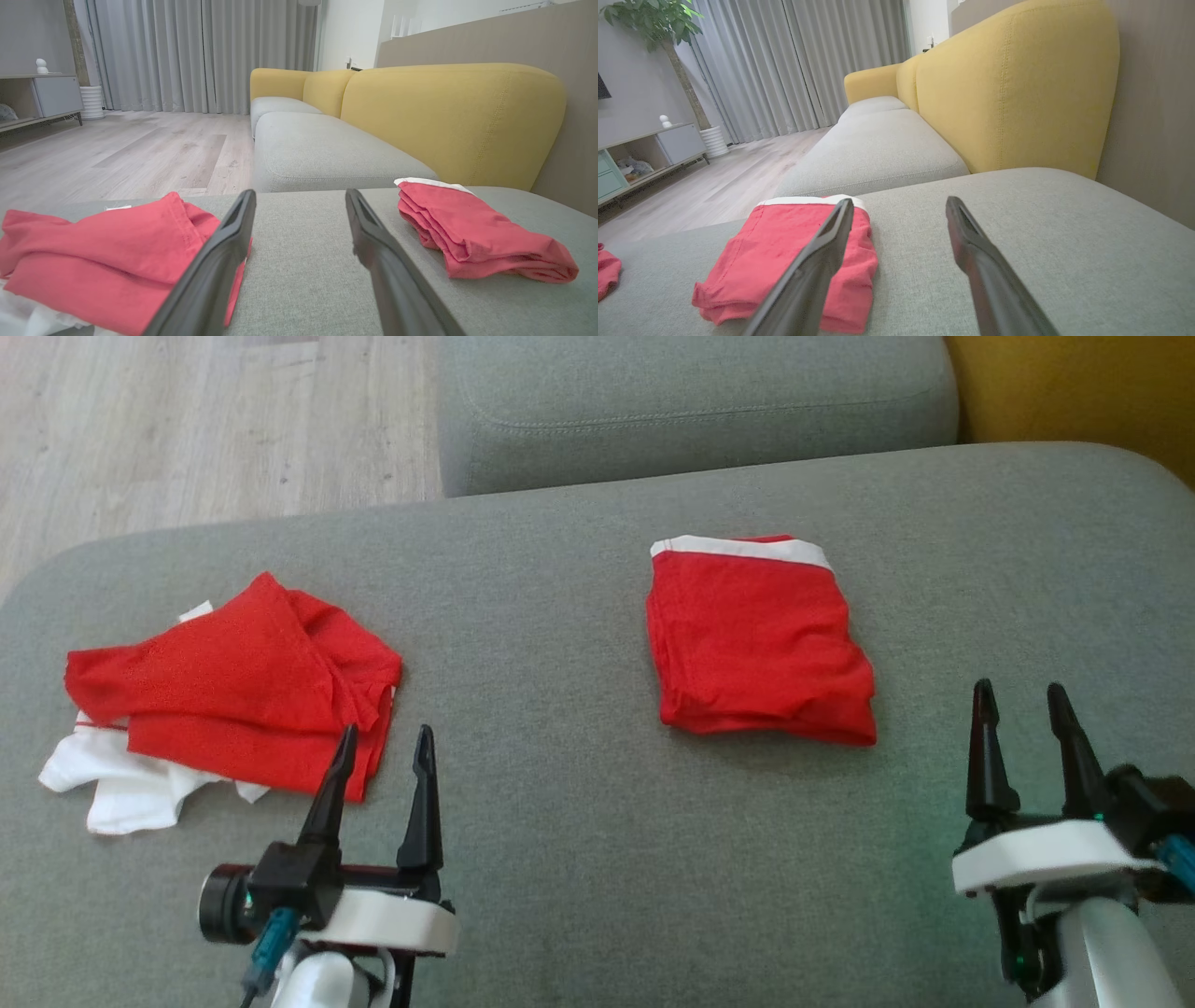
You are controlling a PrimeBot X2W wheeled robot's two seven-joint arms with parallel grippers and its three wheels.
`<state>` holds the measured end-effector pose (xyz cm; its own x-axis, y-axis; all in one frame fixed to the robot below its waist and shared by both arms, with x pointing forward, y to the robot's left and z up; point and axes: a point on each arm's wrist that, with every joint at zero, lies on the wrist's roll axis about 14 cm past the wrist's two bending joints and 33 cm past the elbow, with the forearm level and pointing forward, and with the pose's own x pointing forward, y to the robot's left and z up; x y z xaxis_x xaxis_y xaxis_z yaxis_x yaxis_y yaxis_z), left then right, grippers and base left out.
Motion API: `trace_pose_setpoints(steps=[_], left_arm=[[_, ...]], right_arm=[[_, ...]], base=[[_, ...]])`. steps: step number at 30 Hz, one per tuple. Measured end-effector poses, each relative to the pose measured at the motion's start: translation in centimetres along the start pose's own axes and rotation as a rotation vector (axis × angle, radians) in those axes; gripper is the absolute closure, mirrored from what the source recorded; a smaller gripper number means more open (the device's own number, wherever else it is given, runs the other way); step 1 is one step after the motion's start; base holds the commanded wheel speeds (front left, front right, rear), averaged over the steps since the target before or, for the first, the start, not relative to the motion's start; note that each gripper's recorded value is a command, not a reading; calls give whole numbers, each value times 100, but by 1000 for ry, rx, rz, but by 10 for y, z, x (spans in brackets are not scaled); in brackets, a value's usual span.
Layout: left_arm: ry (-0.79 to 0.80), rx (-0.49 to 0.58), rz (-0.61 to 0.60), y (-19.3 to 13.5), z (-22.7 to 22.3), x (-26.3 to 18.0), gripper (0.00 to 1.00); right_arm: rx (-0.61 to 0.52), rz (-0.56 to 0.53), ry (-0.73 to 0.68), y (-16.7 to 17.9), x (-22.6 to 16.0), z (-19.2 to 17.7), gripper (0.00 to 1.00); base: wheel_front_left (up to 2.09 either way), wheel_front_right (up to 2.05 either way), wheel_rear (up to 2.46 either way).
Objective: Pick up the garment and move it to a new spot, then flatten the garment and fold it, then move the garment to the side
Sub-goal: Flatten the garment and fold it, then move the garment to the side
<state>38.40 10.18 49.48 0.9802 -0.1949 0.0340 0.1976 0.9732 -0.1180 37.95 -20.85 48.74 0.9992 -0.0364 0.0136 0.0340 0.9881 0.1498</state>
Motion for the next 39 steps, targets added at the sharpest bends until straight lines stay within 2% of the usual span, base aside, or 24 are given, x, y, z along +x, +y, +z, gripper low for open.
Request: trace_pose_setpoints(steps=[13,18,24,27,39], left_arm=[[-5,3,25,5,1,-3,0],[18,-1,24,6,-7,-2,0],[45,-2,21,10,-17,9,0],[53,3,24,15,-20,16,0],[103,5,61,32,-38,19,0]], right_arm=[[29,12,2,6,-1,-2,0],[2,32,57,12,3,-20,0],[4,42,108,18,40,-31,0],[15,47,175,23,61,-45,0],[93,47,475,42,97,-114,0]], base=[[0,0,0],[0,0,0],[0,0,0],[0,0,0],[0,0,0]])
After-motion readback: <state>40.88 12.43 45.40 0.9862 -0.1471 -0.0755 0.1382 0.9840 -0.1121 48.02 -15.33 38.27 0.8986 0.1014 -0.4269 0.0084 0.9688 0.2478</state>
